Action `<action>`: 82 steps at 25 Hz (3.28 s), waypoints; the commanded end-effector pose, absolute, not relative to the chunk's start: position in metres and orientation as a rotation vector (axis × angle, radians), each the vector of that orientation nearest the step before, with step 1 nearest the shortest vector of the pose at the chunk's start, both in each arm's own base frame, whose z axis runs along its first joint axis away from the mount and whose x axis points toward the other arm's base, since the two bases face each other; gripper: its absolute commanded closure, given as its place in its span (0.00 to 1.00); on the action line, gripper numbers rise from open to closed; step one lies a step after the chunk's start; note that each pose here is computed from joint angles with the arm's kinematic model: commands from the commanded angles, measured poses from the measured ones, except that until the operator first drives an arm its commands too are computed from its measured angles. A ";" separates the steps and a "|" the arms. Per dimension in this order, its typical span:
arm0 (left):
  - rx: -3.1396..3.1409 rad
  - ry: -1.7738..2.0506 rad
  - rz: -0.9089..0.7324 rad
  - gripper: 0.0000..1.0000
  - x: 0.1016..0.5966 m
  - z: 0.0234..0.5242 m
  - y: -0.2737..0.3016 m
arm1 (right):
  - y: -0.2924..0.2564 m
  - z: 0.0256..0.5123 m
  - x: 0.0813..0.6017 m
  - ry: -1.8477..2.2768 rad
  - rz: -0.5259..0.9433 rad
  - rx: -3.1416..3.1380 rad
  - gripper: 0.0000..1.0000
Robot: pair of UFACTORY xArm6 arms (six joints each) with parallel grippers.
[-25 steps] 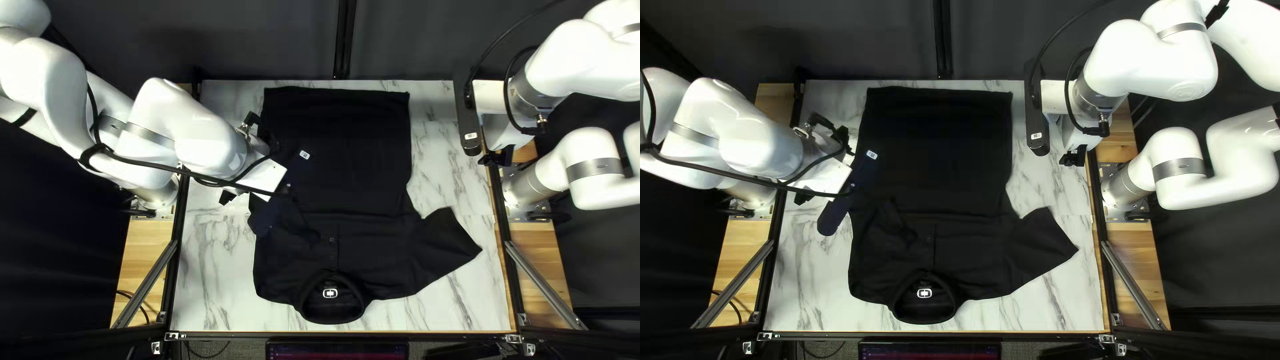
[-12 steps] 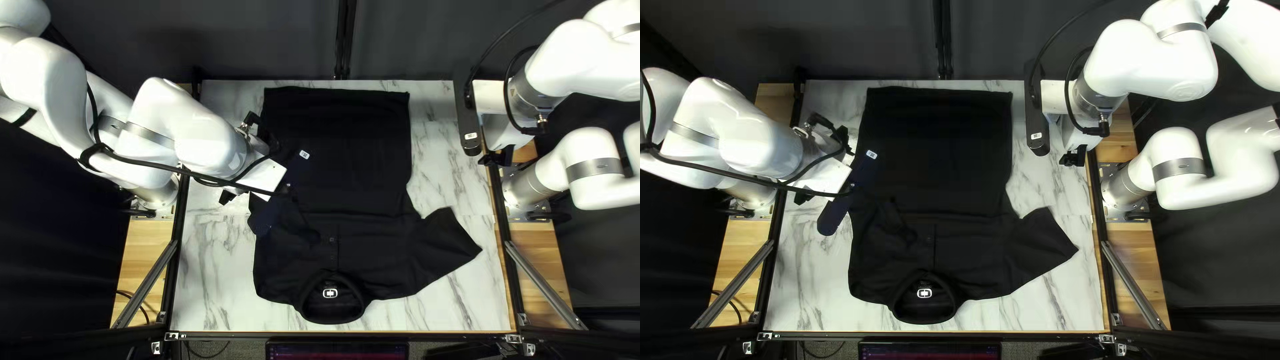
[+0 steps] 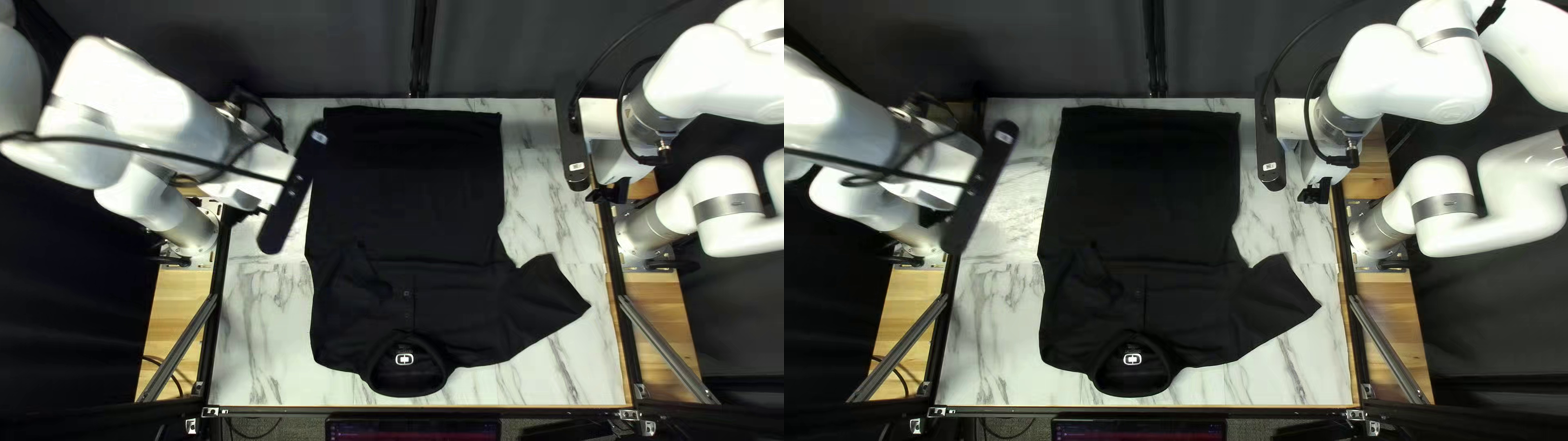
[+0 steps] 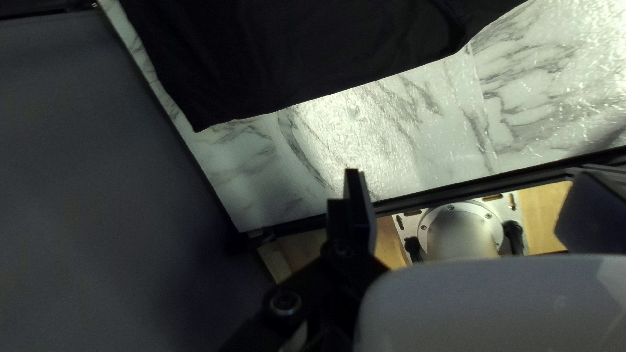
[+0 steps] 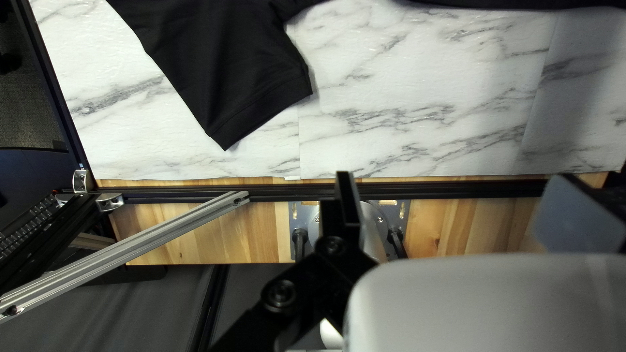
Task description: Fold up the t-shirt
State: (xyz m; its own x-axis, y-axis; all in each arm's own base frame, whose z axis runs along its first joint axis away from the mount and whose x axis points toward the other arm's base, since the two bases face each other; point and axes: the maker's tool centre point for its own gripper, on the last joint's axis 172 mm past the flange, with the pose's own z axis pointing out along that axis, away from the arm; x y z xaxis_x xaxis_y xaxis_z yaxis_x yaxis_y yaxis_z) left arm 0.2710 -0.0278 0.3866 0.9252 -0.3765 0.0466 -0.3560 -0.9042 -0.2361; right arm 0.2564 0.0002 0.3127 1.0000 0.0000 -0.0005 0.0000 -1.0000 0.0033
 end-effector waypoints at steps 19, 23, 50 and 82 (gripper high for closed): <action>-2.861 0.552 -0.134 0.00 0.271 0.387 -0.028 | 0.000 0.313 0.256 0.000 -0.001 3.138 0.00; -2.861 0.552 -0.134 0.00 0.271 0.387 -0.028 | 0.000 0.313 0.256 0.000 -0.001 3.138 0.00; -2.861 0.552 -0.134 0.00 0.271 0.387 -0.028 | -0.005 0.298 0.252 -0.027 -0.048 3.127 0.00; -2.861 0.552 -0.134 0.00 0.271 0.387 -0.028 | 0.051 0.121 0.246 -0.312 -0.268 3.110 0.00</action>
